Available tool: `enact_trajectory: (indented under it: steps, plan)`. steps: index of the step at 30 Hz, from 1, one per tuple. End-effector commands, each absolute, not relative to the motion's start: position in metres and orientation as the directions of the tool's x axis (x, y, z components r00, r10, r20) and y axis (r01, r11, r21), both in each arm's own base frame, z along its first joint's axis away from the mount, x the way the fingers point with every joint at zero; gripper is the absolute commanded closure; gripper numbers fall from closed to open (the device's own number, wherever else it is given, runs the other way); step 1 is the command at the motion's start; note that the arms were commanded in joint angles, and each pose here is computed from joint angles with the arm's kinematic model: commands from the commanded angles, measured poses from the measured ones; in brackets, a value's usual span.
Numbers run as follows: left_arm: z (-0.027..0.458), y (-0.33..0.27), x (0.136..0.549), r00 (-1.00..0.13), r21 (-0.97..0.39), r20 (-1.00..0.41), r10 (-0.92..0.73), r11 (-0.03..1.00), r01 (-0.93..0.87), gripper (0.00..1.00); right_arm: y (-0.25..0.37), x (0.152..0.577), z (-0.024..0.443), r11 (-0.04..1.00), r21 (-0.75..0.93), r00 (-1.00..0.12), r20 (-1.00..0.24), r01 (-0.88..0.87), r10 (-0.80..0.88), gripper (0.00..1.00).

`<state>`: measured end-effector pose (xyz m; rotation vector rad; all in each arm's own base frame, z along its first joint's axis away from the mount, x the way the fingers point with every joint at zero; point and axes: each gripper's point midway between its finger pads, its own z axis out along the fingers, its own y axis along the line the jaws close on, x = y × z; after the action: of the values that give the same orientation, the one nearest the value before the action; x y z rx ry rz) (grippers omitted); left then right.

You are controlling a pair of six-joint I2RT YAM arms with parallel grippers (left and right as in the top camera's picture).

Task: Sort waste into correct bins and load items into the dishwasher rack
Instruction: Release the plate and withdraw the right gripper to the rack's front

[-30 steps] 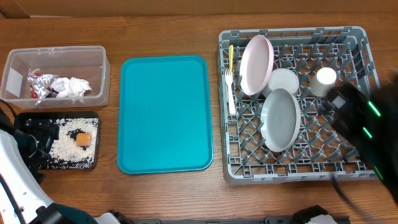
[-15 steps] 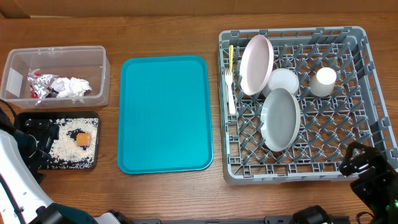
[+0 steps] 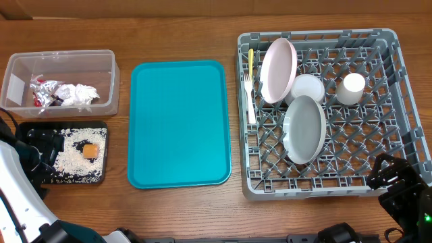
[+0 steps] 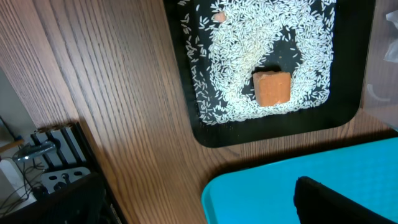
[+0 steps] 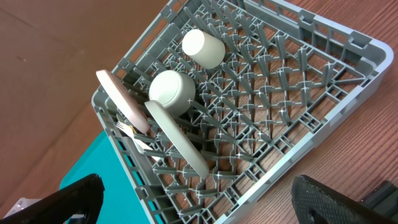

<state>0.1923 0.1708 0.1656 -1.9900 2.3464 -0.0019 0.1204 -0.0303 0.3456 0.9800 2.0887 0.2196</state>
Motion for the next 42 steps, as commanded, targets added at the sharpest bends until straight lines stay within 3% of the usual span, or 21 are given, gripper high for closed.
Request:
enact_trajectory:
  steps: [1,4,8,16,29,34,42]
  plan:
    - [0.168,0.171,0.191,-0.154,-0.042,-0.063,-0.986,0.157,-0.987,0.00,-0.035,0.119,0.347,0.681,0.452,-0.359,-0.609,0.576,0.708,0.00]
    - [0.168,0.171,0.191,-0.154,-0.042,-0.063,-0.986,0.157,-0.987,0.00,-0.040,0.118,0.348,0.678,0.436,-0.344,-0.624,0.592,0.702,0.00]
    - [0.168,0.171,0.191,-0.154,-0.042,-0.063,-0.986,0.157,-0.987,0.00,-0.052,0.112,0.350,0.607,0.473,-0.237,-0.629,0.639,0.740,0.00]
    - [0.168,0.171,0.191,-0.154,-0.042,-0.063,-0.986,0.157,-0.987,0.00,-0.035,0.139,0.332,0.756,0.496,-0.233,-0.748,0.427,0.622,0.00]
    - [0.168,0.171,0.191,-0.154,-0.042,-0.063,-0.986,0.157,-0.987,0.00,-0.014,0.219,0.228,0.784,0.606,-0.063,-0.784,0.137,0.617,0.00]
    - [0.168,0.171,0.191,-0.154,-0.042,-0.063,-0.986,0.157,-0.987,0.00,0.002,0.231,0.215,0.870,0.494,-0.038,-0.869,-0.008,0.493,0.00]
    - [0.168,0.171,0.191,-0.154,-0.042,-0.063,-0.986,0.157,-0.987,0.00,-0.002,0.237,0.205,0.895,0.446,-0.006,-0.895,-0.001,0.446,0.00]
